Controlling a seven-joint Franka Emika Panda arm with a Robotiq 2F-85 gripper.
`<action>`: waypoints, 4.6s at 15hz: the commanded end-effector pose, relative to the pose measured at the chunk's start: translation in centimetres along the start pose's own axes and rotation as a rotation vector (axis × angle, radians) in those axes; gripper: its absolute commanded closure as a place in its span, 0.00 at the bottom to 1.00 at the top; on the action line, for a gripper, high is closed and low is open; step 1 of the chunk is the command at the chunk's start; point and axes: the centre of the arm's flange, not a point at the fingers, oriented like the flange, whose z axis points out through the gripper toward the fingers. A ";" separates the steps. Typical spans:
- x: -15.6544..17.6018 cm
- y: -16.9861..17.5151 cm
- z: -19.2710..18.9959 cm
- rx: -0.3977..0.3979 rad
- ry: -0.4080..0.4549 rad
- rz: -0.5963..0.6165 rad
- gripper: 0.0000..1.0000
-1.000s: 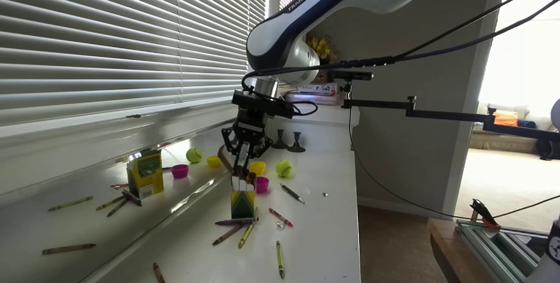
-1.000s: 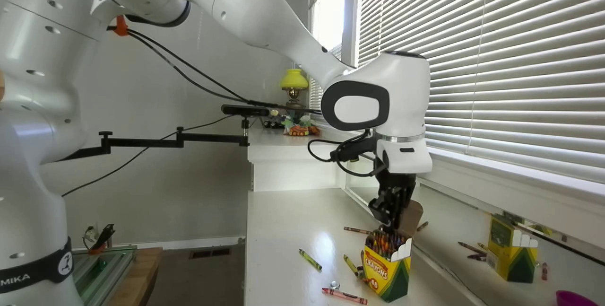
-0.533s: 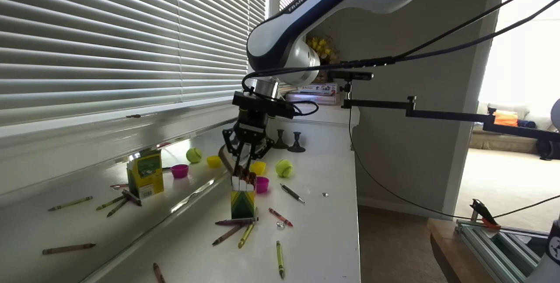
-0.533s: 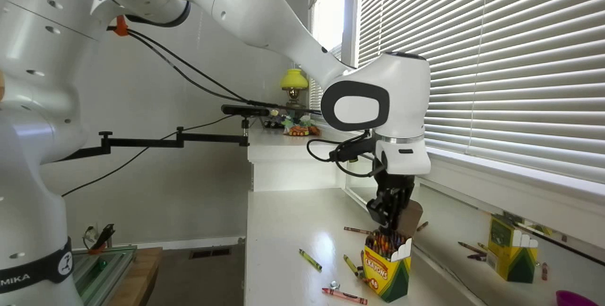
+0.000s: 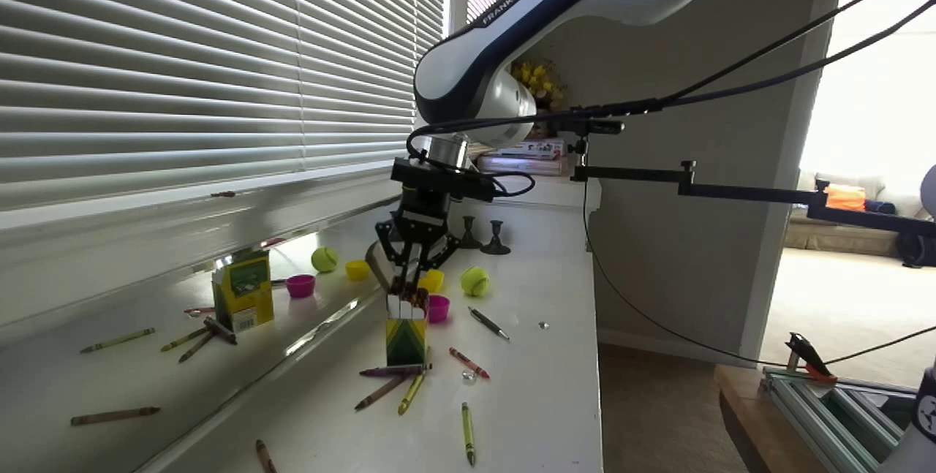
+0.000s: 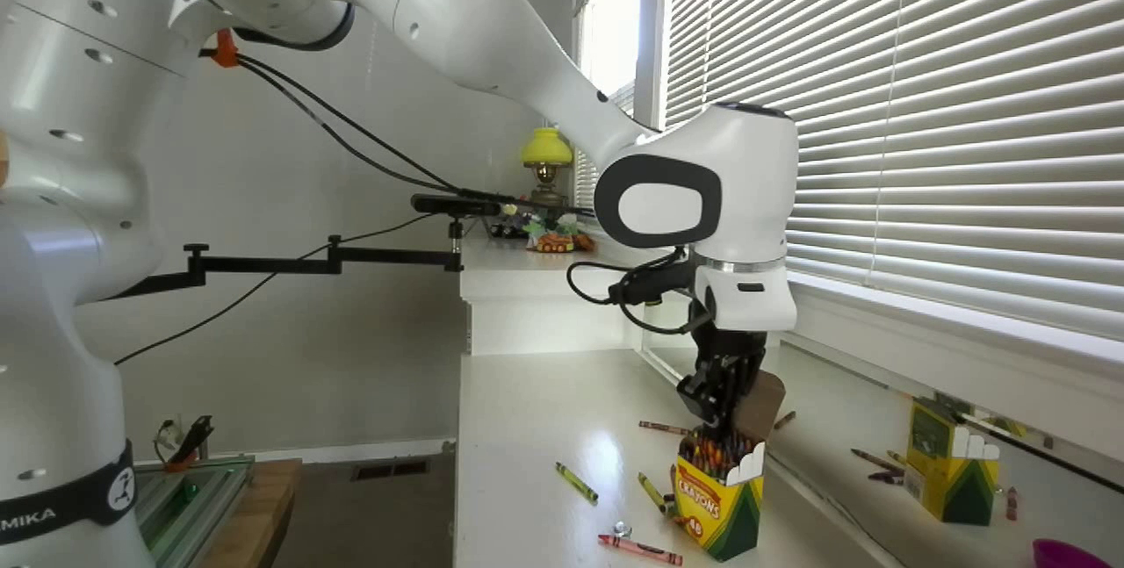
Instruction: Remove one orange crayon from the box.
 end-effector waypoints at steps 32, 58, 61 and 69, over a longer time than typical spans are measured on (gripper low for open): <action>0.8 -0.7 0.0 0.002 -0.017 -0.037 0.82; 0.6 -0.5 -0.1 0.003 -0.026 -0.062 0.82; 0.5 -0.6 0.3 -0.002 -0.029 -0.063 0.82; 1.6 -1.0 1.2 0.012 -0.018 -0.130 0.82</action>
